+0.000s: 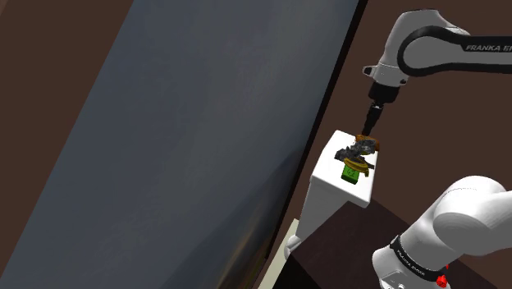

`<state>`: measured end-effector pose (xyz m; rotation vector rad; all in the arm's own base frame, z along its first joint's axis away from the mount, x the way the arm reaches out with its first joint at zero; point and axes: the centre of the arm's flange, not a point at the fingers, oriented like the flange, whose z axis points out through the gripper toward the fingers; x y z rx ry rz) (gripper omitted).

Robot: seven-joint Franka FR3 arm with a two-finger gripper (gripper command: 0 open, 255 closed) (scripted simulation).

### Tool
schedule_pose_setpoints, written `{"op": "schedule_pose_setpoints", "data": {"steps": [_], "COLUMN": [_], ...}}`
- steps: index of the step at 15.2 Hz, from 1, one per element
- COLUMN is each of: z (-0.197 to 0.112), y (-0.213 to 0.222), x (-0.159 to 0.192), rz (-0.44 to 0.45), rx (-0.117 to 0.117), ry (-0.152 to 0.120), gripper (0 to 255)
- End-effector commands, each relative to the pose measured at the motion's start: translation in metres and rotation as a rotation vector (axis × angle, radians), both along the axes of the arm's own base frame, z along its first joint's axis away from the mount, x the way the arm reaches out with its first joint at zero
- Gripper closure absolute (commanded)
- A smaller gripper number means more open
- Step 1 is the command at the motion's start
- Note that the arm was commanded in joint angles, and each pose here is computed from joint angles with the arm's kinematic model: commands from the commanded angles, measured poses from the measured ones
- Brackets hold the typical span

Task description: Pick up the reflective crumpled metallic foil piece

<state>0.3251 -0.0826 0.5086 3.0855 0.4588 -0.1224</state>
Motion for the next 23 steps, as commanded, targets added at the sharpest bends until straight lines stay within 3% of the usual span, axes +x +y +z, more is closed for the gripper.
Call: {"op": "schedule_pose_setpoints", "data": {"steps": [1, 23], "z": [-0.015, -0.185], "y": [-0.021, -0.235], "x": [0.006, 0.093], "rz": [0.012, 0.124], "rx": [-0.005, -0.045], "ry": [0.004, 0.062], "gripper": [0, 0]}}
